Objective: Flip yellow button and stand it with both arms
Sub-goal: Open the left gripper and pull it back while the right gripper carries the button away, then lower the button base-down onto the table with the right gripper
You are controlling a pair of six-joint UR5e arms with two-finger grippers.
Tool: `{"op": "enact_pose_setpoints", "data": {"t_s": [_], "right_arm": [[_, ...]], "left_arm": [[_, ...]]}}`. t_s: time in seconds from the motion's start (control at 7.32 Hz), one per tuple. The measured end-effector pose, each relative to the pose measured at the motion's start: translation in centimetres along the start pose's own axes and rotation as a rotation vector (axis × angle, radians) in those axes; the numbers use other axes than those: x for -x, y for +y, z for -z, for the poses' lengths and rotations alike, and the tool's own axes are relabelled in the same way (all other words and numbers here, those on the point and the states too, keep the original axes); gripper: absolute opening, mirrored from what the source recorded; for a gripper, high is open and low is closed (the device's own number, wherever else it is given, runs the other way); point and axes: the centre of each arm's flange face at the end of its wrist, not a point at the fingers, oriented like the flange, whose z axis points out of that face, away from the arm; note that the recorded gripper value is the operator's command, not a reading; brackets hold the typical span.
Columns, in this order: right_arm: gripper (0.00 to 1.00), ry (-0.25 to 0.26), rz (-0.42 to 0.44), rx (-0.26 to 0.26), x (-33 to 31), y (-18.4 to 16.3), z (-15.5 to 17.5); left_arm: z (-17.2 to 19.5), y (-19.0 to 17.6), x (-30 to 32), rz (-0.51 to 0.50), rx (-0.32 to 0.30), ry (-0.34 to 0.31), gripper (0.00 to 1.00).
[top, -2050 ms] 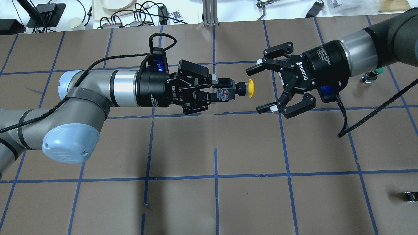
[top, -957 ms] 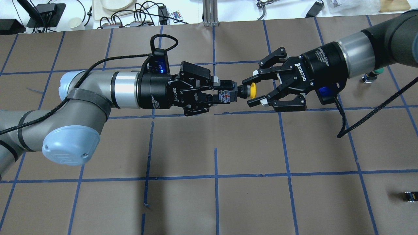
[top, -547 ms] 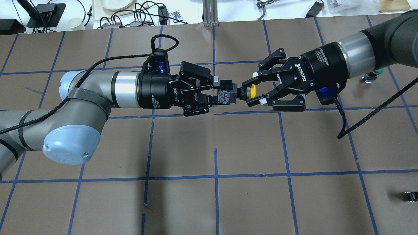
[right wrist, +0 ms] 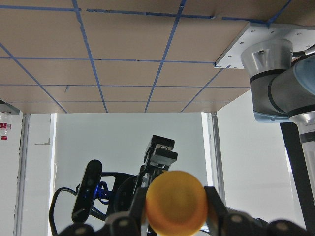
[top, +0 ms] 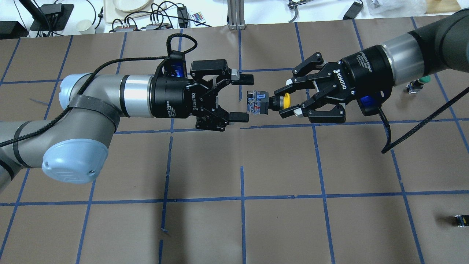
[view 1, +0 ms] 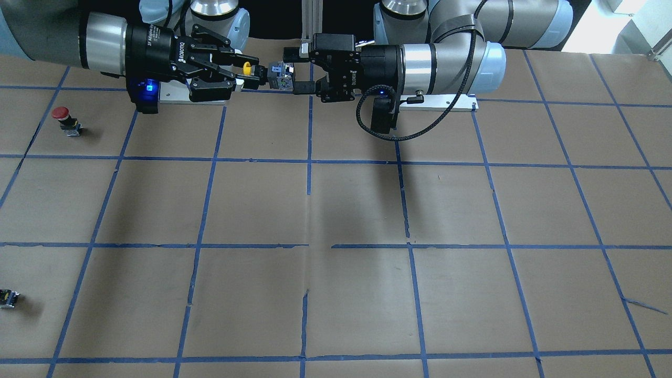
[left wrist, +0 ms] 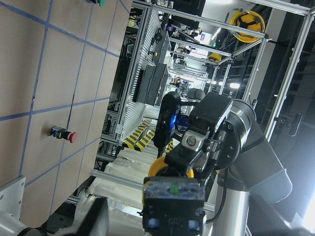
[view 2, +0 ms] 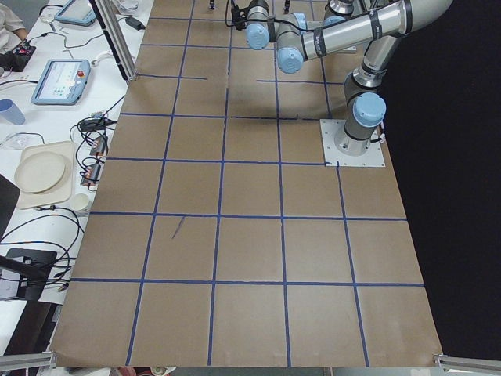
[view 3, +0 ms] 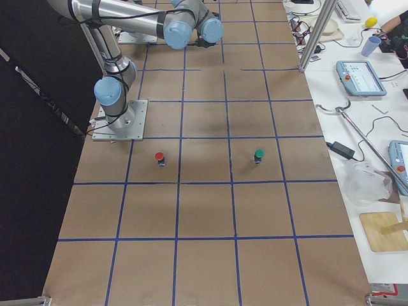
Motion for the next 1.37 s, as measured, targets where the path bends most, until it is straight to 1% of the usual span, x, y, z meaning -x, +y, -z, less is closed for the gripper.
{"op": "enact_pose_setpoints", "data": {"t_s": [0.27,0.41,0.55,0.68,0.82,0.96,1.09,1.23,1.37], "right_arm": [[0.07,0.036,0.056,-0.108,0.0,0.7,2.5],[0.07,0.059,0.112,-0.179,-0.1,0.6,4.6],[0.07,0.107,0.210,-0.257,-0.7,-0.4,7.1],[0.07,0.179,0.332,-0.329,-1.6,-1.8,9.8],[0.07,0.278,0.468,-0.400,-2.5,-3.1,12.1],[0.07,0.402,0.621,-0.475,-3.1,-4.3,14.0],[0.07,0.521,0.786,-0.533,-3.3,-5.2,15.6],[0.07,0.625,0.950,-0.569,-3.2,-6.0,17.1],[0.07,0.728,1.106,-0.597,-2.7,-7.0,18.5]], "left_arm": [[3.2,-1.6,1.2,-0.029,-0.106,-0.206,1.00],[5.1,-2.3,1.9,-0.030,-0.160,-0.308,1.00],[6.7,-2.7,2.6,-0.048,-0.204,-0.458,1.00],[8.2,-3.1,2.9,-0.078,-0.240,-0.644,1.00],[9.5,-3.6,2.5,-0.110,-0.265,-0.836,1.00],[10.2,-4.1,0.9,-0.142,-0.275,-1.005,1.00],[10.1,-4.3,-1.3,-0.186,-0.263,-1.163,1.00],[9.9,-4.2,-3.9,-0.236,-0.234,-1.307,1.00],[9.9,-3.8,-6.5,-0.267,-0.204,-1.398,1.00]]}}
